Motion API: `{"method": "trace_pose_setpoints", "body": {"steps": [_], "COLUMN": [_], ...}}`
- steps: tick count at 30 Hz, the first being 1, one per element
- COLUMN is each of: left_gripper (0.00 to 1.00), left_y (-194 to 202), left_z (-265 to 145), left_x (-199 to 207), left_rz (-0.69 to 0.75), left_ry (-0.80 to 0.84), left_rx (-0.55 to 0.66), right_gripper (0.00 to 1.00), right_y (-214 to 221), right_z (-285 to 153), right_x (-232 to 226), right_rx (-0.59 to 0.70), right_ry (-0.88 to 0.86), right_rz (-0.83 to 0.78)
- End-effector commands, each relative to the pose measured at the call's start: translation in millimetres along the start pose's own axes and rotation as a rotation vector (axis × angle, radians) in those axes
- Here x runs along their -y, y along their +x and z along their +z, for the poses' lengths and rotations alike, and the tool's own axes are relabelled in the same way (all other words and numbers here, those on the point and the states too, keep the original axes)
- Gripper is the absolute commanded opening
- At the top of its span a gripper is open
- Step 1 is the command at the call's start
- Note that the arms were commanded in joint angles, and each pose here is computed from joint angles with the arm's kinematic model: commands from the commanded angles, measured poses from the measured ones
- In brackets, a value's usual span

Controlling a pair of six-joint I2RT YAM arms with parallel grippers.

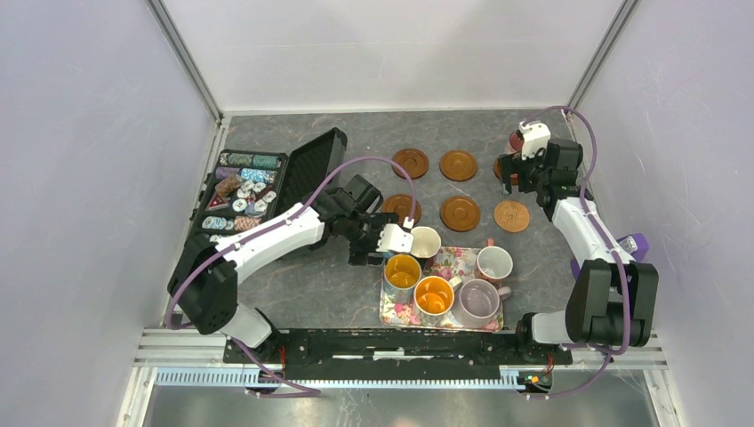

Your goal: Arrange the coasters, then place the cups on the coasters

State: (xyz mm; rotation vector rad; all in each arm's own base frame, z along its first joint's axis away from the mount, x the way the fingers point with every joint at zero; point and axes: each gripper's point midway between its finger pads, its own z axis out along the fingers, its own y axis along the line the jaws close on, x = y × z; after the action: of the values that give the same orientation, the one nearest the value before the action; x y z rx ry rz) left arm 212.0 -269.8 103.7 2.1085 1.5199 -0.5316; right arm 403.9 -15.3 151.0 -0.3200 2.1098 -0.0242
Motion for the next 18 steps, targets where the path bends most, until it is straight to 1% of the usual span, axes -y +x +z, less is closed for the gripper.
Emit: {"method": "trace_pose_setpoints", "body": {"steps": [1, 3, 6, 10, 13, 15, 18], "left_gripper": [0.84, 0.83, 0.8, 0.67, 0.59, 0.56, 0.56], "left_y": [-22.2, -26.6, -29.5, -23.6, -20.7, -19.8, -18.9], "left_z": [-3.7, 0.8, 6.6, 9.7, 9.7, 11.2, 17.2], "left_x": [-19.4, -13.1, -0.4, 18.0, 28.2, 33.5, 38.5], "left_rz": [-0.002, -0.006, 0.002, 0.018, 0.028, 0.035, 0.038], "left_ry": [-0.061, -0.033, 0.016, 0.078, 0.106, 0.126, 0.148], "left_rx": [0.066, 0.082, 0.094, 0.082, 0.078, 0.071, 0.06], "right_gripper": [0.98, 0.98, 0.98, 0.98, 0.98, 0.98, 0.98], "right_y": [-11.3, -9.7, -7.6, -5.8, -3.0, -2.1, -1.5], "right_z": [-8.5, -8.3, -8.7, -10.4, -10.7, -10.9, -10.2], "right_x": [-3.4, -3.9, -3.8, -3.0, -3.6, -4.6, -5.0], "right_rx": [0.046, 0.04, 0.033, 0.03, 0.024, 0.024, 0.024], "right_ry": [-0.01, -0.011, -0.011, -0.005, -0.007, -0.01, -0.012], "right_rz": [-0.003, -0.003, -0.01, -0.023, -0.024, -0.023, -0.023]}}
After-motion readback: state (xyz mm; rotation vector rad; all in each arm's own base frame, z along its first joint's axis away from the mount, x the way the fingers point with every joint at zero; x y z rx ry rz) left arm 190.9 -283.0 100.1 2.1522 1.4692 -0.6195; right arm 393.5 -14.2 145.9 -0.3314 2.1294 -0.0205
